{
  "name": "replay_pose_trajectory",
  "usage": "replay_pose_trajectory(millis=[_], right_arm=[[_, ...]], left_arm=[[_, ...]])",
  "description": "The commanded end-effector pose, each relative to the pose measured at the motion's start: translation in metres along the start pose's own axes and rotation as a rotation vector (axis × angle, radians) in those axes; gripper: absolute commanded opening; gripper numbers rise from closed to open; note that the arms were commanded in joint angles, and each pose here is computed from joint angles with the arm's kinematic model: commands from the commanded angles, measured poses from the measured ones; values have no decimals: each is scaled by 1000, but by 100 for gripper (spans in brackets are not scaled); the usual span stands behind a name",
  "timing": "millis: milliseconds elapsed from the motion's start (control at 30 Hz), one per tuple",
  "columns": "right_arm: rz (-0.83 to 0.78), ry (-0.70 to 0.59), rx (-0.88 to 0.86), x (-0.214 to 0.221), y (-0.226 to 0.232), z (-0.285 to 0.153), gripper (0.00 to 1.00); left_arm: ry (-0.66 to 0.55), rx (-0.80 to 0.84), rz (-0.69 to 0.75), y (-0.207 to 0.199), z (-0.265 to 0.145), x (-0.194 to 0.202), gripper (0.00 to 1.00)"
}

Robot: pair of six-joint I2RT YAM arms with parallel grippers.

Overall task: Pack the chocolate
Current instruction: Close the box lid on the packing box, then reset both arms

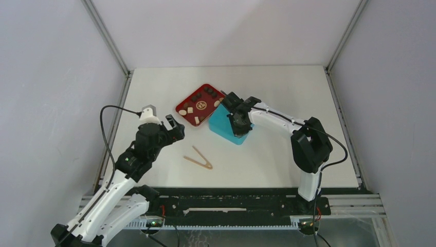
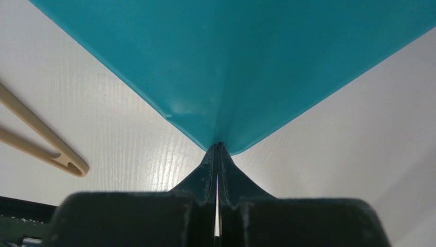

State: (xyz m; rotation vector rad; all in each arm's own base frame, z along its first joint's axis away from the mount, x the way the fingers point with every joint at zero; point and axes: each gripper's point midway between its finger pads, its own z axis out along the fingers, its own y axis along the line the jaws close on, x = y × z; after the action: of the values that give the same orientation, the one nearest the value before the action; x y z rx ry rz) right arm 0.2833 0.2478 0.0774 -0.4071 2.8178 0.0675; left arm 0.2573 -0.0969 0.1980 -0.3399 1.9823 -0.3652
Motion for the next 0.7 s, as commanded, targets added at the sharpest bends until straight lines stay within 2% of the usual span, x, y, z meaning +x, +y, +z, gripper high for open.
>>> replay_pose_trajectory(millis=[0, 267, 367, 500, 667], right_arm=[[-17, -2, 31, 5, -4, -5, 0], [49, -169, -34, -25, -12, -35, 2], [94, -248, -15, -31, -30, -49, 14], [206, -375, 9, -37, -67, -75, 22], [339, -528, 70, -32, -120, -114, 42]], left_arm=[[-91, 45, 29, -12, -22, -40, 100], [-87, 32, 55, -7, -26, -39, 100], [-108, 3, 74, -1, -32, -46, 100], [-163, -45, 90, 11, -46, -61, 100], [-248, -112, 116, 31, -69, -80, 100]])
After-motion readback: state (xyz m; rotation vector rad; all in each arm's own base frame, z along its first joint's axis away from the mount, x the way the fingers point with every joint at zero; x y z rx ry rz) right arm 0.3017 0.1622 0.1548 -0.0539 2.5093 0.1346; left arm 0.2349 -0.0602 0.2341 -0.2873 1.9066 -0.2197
